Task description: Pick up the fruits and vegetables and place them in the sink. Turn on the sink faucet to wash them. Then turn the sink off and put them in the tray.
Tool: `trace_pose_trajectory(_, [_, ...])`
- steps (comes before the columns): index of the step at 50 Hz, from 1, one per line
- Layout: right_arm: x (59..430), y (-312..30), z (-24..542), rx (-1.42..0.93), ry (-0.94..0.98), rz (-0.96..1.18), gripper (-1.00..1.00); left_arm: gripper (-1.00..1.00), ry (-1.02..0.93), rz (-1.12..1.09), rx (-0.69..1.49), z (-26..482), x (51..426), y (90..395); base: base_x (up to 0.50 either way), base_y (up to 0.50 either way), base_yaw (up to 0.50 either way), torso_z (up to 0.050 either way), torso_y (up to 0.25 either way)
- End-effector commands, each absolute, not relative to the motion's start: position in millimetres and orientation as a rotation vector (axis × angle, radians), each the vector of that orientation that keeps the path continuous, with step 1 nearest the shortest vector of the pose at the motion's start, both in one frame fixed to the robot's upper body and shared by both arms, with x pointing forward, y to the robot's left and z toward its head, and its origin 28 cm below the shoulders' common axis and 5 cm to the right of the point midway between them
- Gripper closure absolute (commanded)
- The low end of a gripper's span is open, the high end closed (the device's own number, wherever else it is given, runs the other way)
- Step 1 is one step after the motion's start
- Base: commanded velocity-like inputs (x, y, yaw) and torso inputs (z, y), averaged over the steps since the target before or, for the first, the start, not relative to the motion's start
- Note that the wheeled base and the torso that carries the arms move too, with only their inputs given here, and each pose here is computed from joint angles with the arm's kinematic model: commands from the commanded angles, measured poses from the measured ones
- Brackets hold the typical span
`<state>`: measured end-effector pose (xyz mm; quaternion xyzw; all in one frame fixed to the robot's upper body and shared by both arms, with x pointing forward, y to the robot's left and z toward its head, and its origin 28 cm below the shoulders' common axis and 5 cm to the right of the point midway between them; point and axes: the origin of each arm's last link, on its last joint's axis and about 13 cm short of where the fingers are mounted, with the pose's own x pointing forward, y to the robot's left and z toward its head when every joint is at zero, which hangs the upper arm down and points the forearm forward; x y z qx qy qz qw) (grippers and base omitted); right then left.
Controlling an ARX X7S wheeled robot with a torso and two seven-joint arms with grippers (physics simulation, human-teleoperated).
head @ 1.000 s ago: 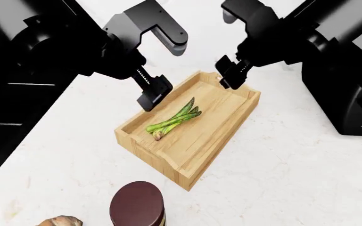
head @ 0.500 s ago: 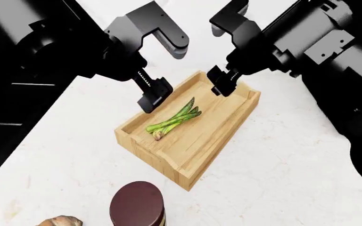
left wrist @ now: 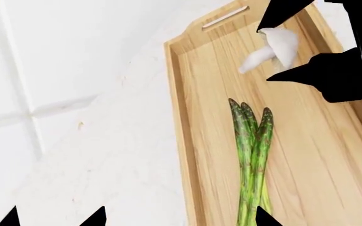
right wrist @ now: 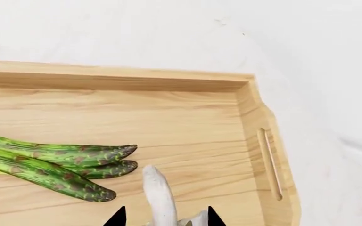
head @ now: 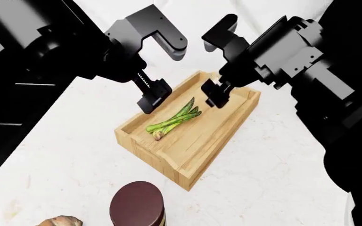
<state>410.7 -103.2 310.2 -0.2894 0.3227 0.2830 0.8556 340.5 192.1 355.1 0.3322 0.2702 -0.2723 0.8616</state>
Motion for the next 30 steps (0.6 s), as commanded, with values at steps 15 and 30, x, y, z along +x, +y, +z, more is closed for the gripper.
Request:
trace_pose_trajectory(15, [417.4,-103.2,297.3,-0.612,0.724,0.588,1.00,-1.00,0.571,-0.562,0.698,353.4,341.7,193.0,0.00,0.00,0.00,0.000,0.000])
trace_pose_trajectory(30, [417.3,-104.7,298.4,-0.619,0.725,0.578,-1.00,-1.00,0.574,-0.561,0.700,352.1,342.4,192.5,0.00,0.00,0.00,0.000,0.000])
